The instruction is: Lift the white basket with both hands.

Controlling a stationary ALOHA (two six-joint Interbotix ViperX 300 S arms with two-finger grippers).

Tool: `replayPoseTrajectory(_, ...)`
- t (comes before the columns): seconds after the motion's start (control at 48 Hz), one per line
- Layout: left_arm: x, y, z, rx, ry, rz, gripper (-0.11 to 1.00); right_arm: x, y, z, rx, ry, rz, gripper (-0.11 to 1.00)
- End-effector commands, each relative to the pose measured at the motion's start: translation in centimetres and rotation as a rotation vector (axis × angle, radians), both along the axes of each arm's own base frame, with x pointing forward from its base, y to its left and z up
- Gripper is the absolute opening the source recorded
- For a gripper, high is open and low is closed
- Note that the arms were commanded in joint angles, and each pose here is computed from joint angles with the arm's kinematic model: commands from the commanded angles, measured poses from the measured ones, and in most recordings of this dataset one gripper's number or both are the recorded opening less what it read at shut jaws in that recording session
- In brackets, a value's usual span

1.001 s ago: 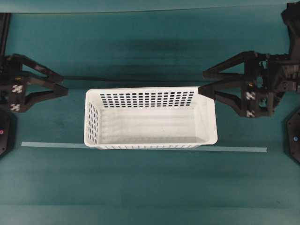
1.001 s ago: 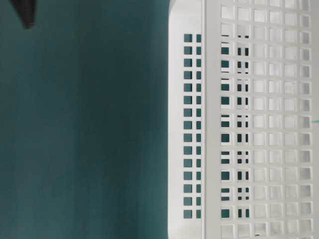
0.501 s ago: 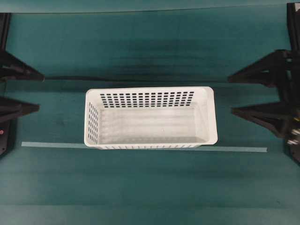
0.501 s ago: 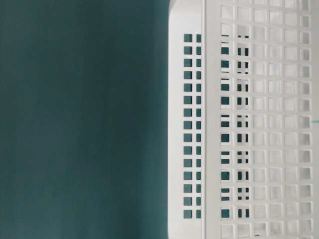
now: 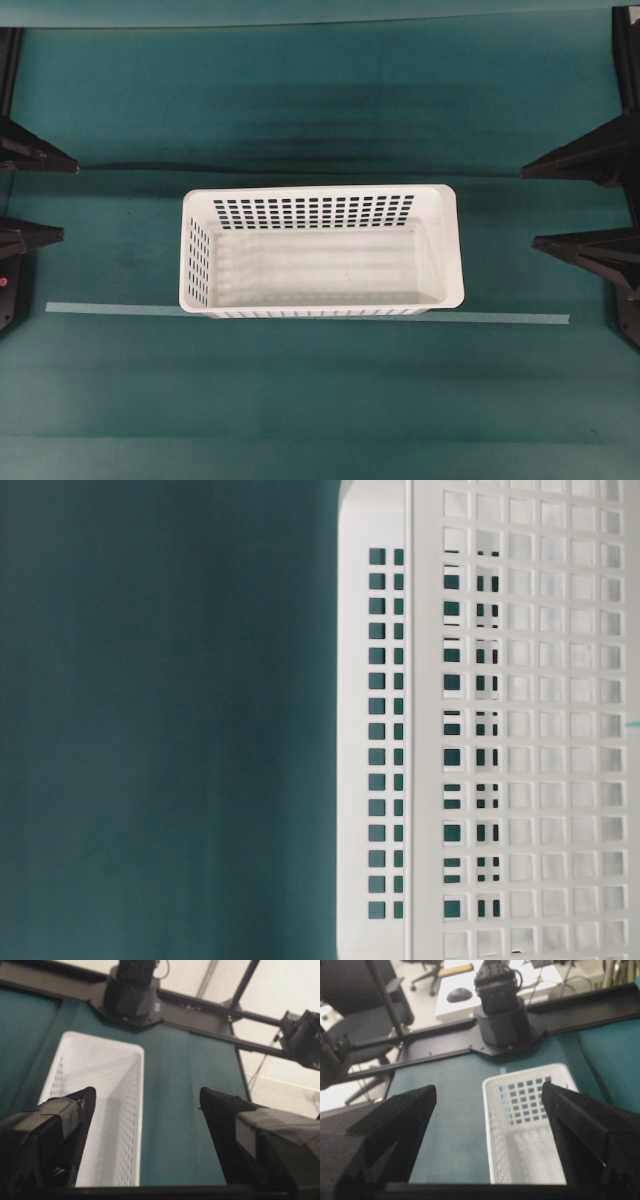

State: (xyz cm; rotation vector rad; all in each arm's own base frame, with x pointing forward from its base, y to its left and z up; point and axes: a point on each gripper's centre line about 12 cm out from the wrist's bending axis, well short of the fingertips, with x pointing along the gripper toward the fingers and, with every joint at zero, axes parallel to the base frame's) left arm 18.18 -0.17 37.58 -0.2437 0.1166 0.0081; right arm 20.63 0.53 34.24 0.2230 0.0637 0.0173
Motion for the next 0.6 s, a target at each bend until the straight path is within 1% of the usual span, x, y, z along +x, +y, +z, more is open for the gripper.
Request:
replayPoseTrajectory(0.0, 0.37, -0.03, 0.45, 0.004, -0.020, -0.002, 0.90, 0.21, 0.08, 0.39, -0.009, -0.017, 0.004, 0.91)
replayPoseTrajectory(0.167, 0.34, -0.03, 0.81, 0.006, -0.046, -0.002, 0.90, 0.01, 0.10, 0.54, -0.008, -0.026, 0.006, 0.91)
replayPoseTrajectory(0.584, 0.39, -0.18, 0.50, 0.007, -0.043, -0.010, 0.90, -0.30, 0.19, 0.76, -0.008, -0.039, 0.010, 0.91)
